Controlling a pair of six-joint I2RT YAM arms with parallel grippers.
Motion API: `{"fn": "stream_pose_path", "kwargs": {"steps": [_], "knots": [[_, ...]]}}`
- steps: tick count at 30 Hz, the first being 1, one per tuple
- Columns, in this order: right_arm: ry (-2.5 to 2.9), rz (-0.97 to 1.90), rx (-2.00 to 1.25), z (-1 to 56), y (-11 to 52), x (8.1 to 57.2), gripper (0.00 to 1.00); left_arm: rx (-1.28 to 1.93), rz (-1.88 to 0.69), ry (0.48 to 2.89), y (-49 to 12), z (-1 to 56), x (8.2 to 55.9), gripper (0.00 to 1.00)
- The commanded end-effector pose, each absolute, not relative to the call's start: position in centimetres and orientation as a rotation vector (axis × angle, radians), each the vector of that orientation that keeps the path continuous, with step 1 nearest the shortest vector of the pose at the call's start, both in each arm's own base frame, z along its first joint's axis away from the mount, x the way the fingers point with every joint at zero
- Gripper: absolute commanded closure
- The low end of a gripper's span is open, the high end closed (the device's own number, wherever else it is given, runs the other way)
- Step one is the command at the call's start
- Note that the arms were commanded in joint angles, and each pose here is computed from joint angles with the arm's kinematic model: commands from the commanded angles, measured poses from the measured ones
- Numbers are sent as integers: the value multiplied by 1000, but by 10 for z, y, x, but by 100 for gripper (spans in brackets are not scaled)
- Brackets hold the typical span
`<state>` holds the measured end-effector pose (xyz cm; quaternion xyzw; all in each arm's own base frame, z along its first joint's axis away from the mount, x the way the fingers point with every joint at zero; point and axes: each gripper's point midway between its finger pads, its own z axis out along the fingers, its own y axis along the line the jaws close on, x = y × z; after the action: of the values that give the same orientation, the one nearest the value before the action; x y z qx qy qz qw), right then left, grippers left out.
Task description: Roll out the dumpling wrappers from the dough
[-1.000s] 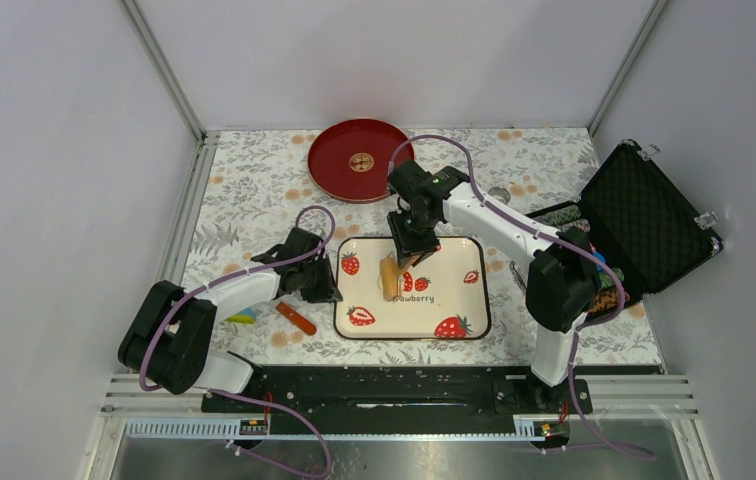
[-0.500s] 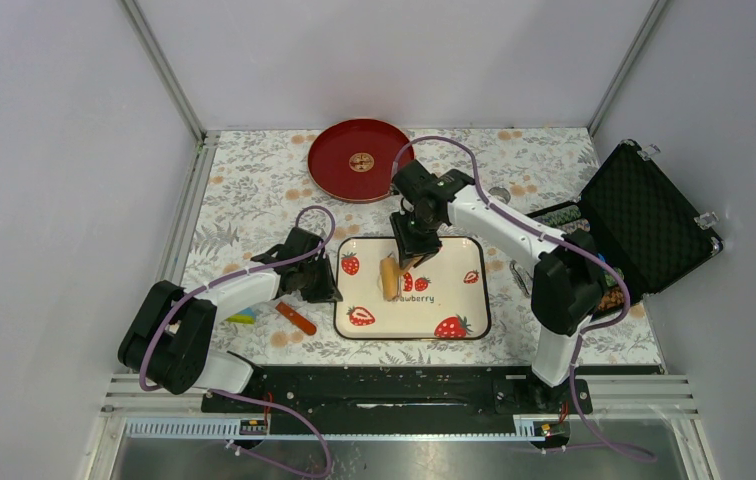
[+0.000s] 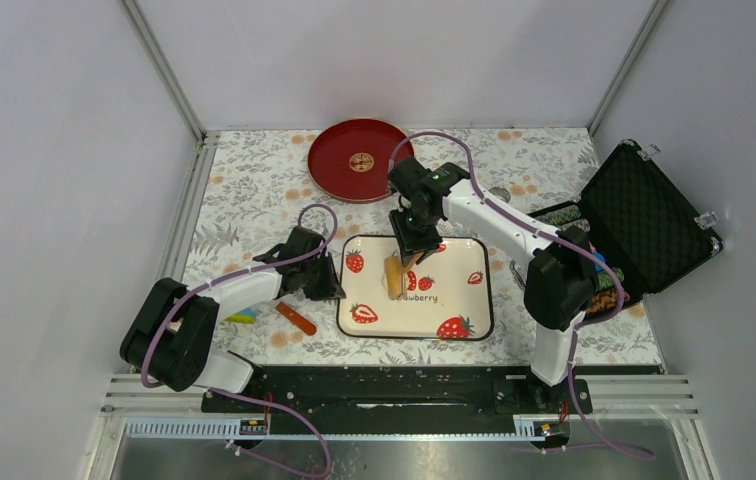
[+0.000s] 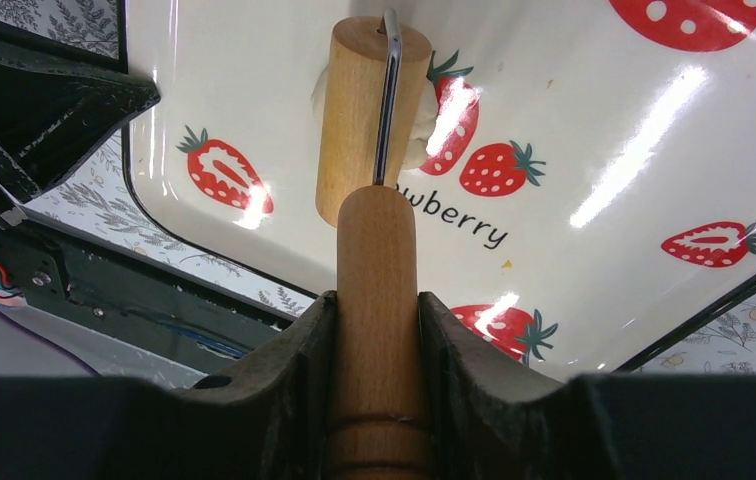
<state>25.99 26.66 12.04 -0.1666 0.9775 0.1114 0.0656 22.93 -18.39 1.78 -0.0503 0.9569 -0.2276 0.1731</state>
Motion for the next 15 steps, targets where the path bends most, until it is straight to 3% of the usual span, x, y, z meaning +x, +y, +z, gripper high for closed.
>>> {"fn": "stream_pose_path", "kwargs": {"steps": [1,15], "knots": [[2963,103,-538,129,230,259,100,-150,-505,2781,-164,0,219,100],[2916,193,-541,151,238,259,100,-149,-504,2781,-164,0,219,100]]}}
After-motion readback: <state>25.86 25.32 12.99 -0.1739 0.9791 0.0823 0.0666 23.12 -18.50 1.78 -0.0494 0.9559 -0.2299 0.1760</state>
